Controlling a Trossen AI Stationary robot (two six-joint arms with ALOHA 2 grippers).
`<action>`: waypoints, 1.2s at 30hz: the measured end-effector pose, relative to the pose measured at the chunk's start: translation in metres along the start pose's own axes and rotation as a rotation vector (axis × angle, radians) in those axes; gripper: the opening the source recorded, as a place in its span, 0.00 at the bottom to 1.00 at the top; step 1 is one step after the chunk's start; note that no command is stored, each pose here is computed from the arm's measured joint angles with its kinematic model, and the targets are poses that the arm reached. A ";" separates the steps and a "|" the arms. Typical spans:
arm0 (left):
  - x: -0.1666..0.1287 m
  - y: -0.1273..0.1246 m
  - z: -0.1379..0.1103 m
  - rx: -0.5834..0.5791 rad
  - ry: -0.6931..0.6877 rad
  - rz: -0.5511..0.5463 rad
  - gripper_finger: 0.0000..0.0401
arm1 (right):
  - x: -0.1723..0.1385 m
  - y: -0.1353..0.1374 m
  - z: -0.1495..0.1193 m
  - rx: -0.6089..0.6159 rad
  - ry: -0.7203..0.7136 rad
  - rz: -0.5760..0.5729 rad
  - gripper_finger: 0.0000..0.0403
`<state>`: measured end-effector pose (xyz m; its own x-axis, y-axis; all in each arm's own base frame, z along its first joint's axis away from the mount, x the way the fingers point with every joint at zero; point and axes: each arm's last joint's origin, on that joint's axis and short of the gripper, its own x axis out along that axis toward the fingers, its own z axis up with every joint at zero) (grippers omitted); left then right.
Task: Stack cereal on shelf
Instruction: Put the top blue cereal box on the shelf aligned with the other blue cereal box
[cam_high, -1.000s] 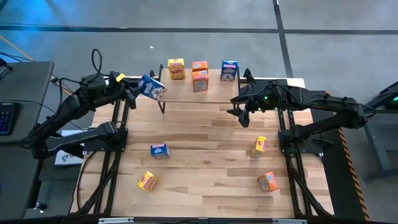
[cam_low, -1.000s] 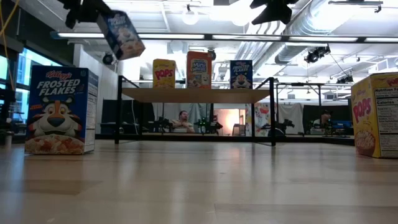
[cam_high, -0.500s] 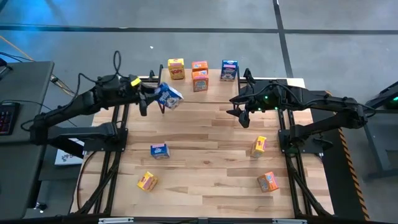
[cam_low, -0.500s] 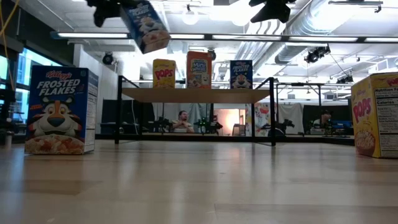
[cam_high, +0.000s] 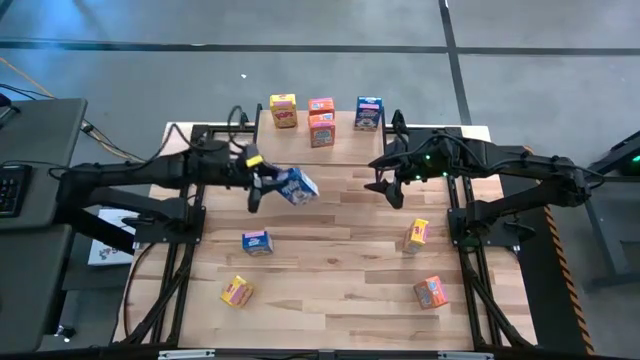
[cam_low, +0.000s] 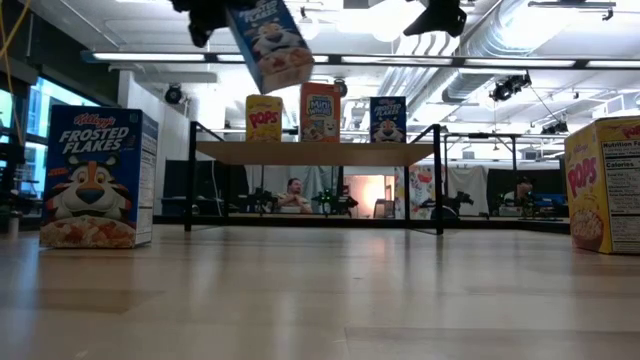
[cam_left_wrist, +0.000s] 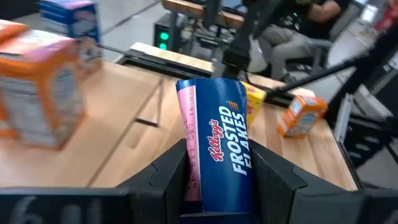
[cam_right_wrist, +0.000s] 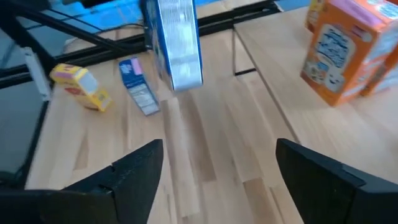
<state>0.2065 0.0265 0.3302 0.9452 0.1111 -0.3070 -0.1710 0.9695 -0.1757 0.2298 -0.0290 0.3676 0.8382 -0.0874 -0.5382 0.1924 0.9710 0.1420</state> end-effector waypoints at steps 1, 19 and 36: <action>0.005 -0.003 -0.001 0.006 0.002 -0.013 0.34 | 0.000 0.000 0.001 0.000 -0.005 0.013 0.76; 0.071 -0.036 -0.018 0.043 -0.013 -0.142 0.34 | 0.025 0.002 0.001 -0.044 0.039 0.092 0.76; 0.105 -0.036 -0.040 0.022 0.067 -0.126 0.34 | 0.068 0.035 -0.002 -0.342 0.019 0.247 0.76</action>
<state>0.3005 -0.0052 0.2674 0.9381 -0.0260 -0.3453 -0.0451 0.9795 -0.1962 0.2923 0.0001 0.3340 0.8277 0.1583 -0.5384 -0.1965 0.9804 -0.0138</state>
